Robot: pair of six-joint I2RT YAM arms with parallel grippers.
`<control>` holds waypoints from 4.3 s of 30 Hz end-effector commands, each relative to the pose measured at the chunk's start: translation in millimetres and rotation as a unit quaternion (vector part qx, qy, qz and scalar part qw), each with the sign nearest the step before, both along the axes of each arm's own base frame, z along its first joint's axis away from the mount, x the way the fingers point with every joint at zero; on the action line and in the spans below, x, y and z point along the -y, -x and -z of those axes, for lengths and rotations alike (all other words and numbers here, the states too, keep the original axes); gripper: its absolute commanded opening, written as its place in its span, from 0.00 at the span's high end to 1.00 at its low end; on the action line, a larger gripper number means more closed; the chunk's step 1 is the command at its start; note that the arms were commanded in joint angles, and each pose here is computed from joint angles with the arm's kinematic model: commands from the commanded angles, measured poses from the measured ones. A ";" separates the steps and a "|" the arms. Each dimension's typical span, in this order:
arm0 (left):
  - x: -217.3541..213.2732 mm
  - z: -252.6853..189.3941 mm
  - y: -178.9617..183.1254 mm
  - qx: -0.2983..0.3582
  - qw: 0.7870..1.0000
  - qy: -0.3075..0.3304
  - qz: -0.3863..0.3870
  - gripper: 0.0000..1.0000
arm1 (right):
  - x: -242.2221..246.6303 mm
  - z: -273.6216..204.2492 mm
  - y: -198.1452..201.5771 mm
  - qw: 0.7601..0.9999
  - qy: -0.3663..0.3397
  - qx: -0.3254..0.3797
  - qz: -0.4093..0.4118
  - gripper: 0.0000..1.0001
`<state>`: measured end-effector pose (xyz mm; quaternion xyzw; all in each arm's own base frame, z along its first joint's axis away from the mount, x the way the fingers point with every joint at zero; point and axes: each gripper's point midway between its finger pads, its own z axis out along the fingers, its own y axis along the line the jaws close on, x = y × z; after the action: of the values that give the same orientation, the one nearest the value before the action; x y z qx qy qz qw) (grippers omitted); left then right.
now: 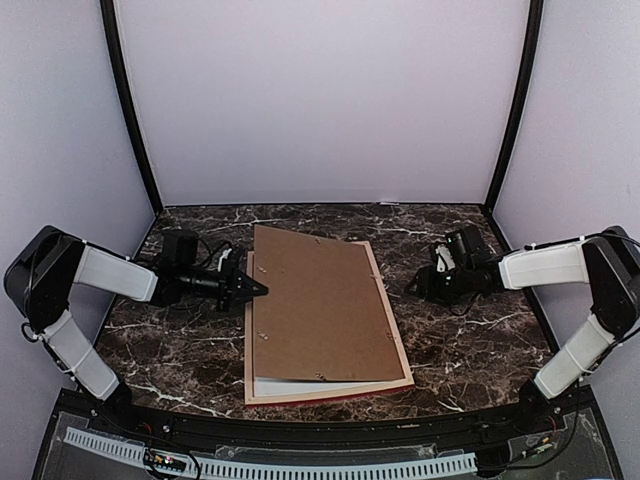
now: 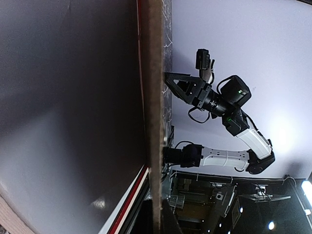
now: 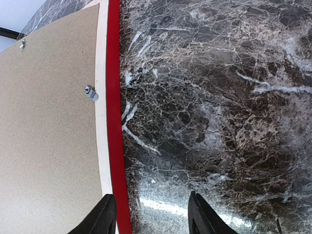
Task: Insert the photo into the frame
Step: Place the backboard on the frame body, then press the backboard against the frame body.
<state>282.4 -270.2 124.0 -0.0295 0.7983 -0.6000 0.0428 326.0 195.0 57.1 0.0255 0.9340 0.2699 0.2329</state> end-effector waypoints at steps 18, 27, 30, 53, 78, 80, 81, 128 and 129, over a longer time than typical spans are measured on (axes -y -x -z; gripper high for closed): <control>7.5 -25.0 5.3 0.036 0.998 0.034 0.030 1.00 | -6.2 -1.6 -5.0 1.000 -0.015 0.009 -0.012 0.49; 8.7 -15.8 4.5 0.023 0.999 0.032 0.034 1.00 | -7.8 5.7 -1.8 1.000 -0.020 0.003 -0.016 0.49; 9.4 -14.0 3.5 0.020 0.999 0.031 0.034 0.99 | -8.5 4.4 -2.1 1.000 -0.021 0.004 -0.018 0.49; 10.7 5.7 -3.8 0.004 0.999 0.005 0.035 0.61 | -31.1 -15.1 -11.2 0.997 -0.006 0.038 -0.061 0.48; 10.0 25.6 -5.7 -0.005 0.999 -0.025 0.039 0.45 | -88.6 -14.8 -61.5 0.981 0.061 0.070 -0.173 0.39; 10.5 26.3 -5.9 -0.005 0.999 -0.025 0.040 0.45 | -90.8 -12.2 -62.7 0.979 0.064 0.068 -0.179 0.39; 10.9 26.3 -5.9 -0.005 0.999 -0.025 0.041 0.45 | -92.5 -11.4 -63.8 0.979 0.065 0.069 -0.182 0.39; 16.0 43.6 -5.4 -0.016 0.998 -0.046 0.042 0.32 | -96.2 -35.0 -32.5 0.979 0.046 0.063 -0.190 0.44; 16.8 42.6 -6.4 -0.014 0.998 -0.047 0.043 0.31 | -95.8 -35.1 -30.3 0.979 0.044 0.062 -0.190 0.44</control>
<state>283.6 -280.3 70.9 -0.0238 0.8274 -0.5611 -0.0056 364.0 294.7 92.6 -0.1885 0.9140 0.2713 0.2357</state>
